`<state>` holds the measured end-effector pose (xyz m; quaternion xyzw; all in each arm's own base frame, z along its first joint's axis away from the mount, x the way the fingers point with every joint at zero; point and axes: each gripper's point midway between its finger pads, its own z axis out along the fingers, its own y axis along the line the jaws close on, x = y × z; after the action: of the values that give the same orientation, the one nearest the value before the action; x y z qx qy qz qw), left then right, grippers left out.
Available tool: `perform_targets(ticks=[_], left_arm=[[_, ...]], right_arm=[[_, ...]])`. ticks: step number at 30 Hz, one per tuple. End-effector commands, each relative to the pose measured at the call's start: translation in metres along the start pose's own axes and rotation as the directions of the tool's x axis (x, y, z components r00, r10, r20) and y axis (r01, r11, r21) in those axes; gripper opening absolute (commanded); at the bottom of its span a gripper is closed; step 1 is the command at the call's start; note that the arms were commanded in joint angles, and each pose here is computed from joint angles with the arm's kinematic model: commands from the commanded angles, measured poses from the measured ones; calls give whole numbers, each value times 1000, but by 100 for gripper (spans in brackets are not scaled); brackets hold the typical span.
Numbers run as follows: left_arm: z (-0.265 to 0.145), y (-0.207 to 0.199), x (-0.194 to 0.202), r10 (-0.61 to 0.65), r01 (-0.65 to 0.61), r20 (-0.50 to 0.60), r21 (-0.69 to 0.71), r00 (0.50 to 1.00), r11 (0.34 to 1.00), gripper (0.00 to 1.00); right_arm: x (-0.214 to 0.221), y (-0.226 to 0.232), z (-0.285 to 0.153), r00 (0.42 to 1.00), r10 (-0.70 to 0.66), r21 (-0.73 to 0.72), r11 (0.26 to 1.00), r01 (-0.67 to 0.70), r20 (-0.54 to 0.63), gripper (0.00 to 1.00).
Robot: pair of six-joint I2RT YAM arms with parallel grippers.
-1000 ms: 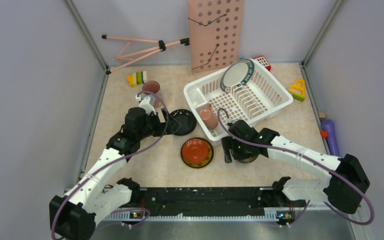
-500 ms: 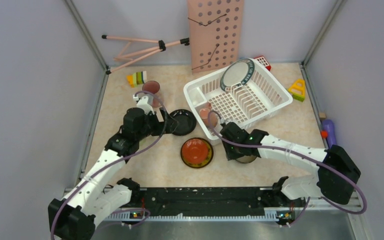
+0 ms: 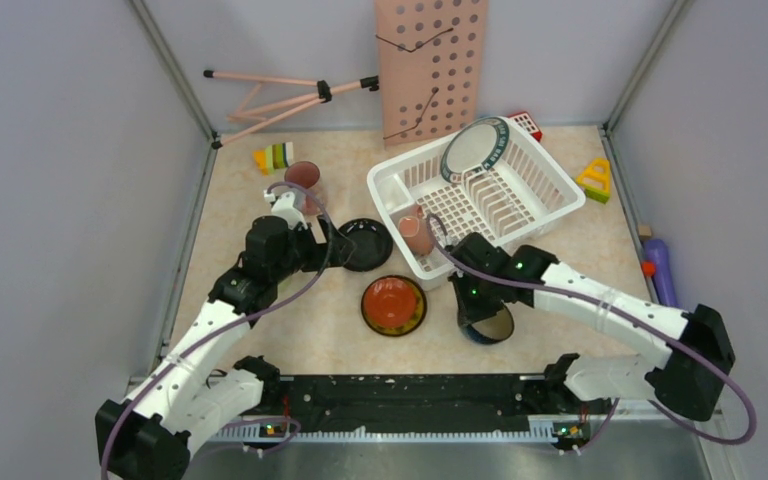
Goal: Load the mixed dishes into the dish rack
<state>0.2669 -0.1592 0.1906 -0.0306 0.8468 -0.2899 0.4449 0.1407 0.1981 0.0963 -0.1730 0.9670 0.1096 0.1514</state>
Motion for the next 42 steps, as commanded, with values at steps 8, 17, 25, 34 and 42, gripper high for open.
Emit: perform_targets(ticks=[8, 17, 25, 34, 42], left_arm=[[-11, -28, -24, 13, -19, 61, 99, 998, 995, 92], [-34, -34, -36, 50, -62, 111, 106, 993, 992, 93], [-49, -53, -55, 75, -97, 146, 149, 986, 984, 93], [-54, -70, -89, 151, -192, 253, 148, 956, 970, 96], [-35, -107, -124, 390, -448, 360, 91, 847, 889, 99]], right_arm=[[-63, 93, -139, 981, 83, -579, 814, 35, 175, 0], [-127, 135, -217, 940, 144, -808, 562, 179, 309, 0], [-199, 121, -264, 851, 314, -840, 490, 235, 422, 0], [-266, 78, -288, 648, 561, -833, 505, 224, 514, 0], [-302, 23, -277, 453, 714, -836, 524, 161, 535, 0]])
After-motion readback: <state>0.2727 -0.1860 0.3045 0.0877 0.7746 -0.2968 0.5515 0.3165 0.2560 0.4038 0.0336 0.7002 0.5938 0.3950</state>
